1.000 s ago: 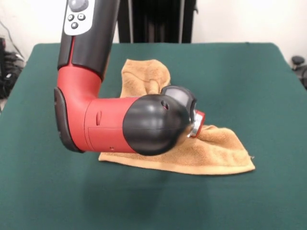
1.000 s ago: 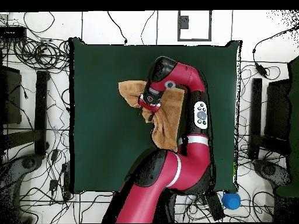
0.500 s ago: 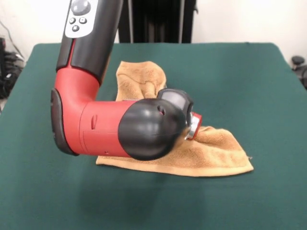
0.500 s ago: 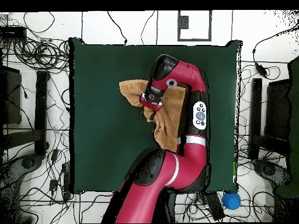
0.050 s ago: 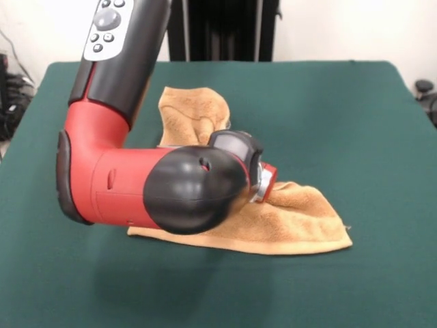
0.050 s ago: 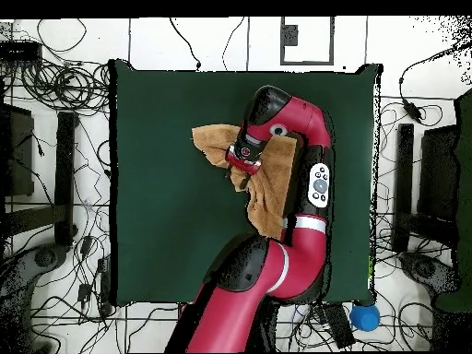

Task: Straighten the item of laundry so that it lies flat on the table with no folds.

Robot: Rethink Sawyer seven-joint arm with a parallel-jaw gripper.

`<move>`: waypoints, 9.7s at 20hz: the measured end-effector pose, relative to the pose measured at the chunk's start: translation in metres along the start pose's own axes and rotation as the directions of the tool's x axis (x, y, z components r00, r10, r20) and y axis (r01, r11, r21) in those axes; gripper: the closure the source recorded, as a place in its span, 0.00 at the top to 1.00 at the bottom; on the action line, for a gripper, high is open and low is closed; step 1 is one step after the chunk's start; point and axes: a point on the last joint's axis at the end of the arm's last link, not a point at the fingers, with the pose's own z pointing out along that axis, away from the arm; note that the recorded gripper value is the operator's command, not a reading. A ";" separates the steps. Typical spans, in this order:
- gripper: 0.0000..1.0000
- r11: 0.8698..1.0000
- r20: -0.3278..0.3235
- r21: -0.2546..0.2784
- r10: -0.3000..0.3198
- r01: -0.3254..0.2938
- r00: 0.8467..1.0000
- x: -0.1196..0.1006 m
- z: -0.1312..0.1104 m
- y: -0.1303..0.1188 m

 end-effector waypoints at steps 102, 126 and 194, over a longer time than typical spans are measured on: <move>1.00 0.974 0.100 -0.136 -0.169 0.182 0.980 -0.015 -0.036 -0.038; 1.00 0.959 0.022 -0.235 -0.156 0.156 0.988 -0.021 -0.041 -0.040; 1.00 0.935 0.135 -0.278 -0.187 0.219 0.973 0.039 -0.012 -0.015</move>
